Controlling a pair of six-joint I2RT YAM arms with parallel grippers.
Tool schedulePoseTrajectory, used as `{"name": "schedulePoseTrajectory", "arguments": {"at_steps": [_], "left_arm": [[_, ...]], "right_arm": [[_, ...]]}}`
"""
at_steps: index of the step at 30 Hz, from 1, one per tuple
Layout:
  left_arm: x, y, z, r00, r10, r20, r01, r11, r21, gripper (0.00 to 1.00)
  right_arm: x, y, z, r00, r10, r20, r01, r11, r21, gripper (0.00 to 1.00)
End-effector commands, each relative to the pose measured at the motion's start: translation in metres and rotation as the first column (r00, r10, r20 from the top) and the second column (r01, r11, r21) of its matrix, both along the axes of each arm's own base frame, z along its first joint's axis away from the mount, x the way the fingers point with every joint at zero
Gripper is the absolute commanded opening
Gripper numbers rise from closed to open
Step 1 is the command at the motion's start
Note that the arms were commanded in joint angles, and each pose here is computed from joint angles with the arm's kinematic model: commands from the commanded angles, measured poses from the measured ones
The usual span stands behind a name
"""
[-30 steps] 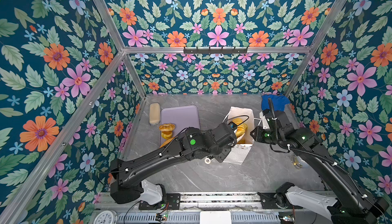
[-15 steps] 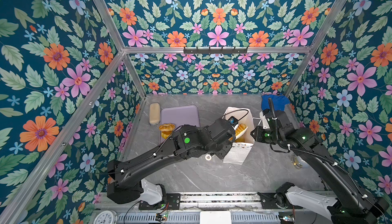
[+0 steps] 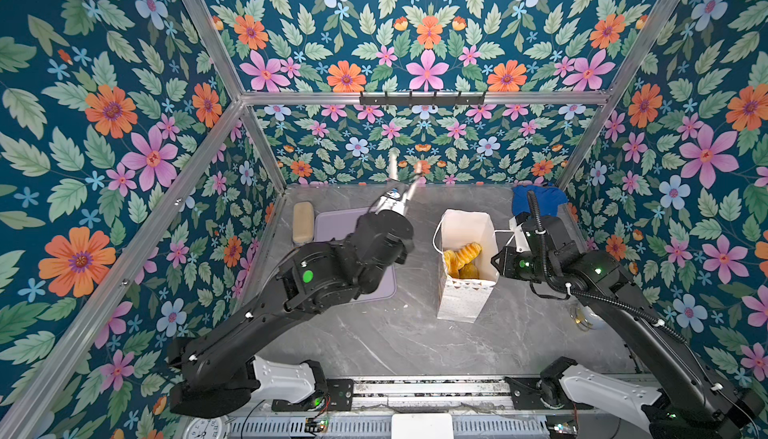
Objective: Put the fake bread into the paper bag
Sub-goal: 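Move the empty tongs back over the tray with the left gripper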
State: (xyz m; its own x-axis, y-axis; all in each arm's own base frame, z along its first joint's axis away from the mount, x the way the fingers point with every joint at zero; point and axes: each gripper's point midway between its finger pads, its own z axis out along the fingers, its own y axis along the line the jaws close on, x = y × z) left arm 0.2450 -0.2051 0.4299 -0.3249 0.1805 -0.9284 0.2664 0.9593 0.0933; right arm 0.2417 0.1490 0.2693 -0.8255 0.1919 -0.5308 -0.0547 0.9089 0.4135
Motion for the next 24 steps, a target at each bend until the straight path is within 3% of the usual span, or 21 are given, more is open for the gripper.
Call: {"name": "schedulePoseTrajectory", "arguments": {"at_steps": [1,8,13,16,24], "left_arm": [[0.021,0.050,0.004,0.980,0.198,0.024,-0.194,0.976,-0.100,0.36],[0.041,0.092,-0.072,0.938,0.290,-0.191,-0.304,0.952,-0.046,0.36],[0.044,0.110,-0.149,0.853,0.303,-0.426,-0.338,0.941,-0.007,0.36],[0.043,0.121,-0.181,0.802,0.320,-0.505,-0.369,0.930,0.004,0.35],[0.046,0.154,-0.227,0.714,0.269,-0.647,-0.444,0.888,-0.120,0.35]], "right_arm": [[0.000,0.001,0.004,1.000,0.002,0.010,-0.003,1.000,0.012,0.23],[0.001,0.003,0.005,1.000,0.011,0.012,-0.012,1.000,0.011,0.23],[0.001,0.002,0.003,1.000,0.011,0.012,-0.011,1.000,0.010,0.23],[0.001,0.003,0.003,1.000,0.013,0.012,-0.013,1.000,0.010,0.23],[0.000,0.003,0.003,1.000,0.019,0.015,-0.019,1.000,0.014,0.23]]}}
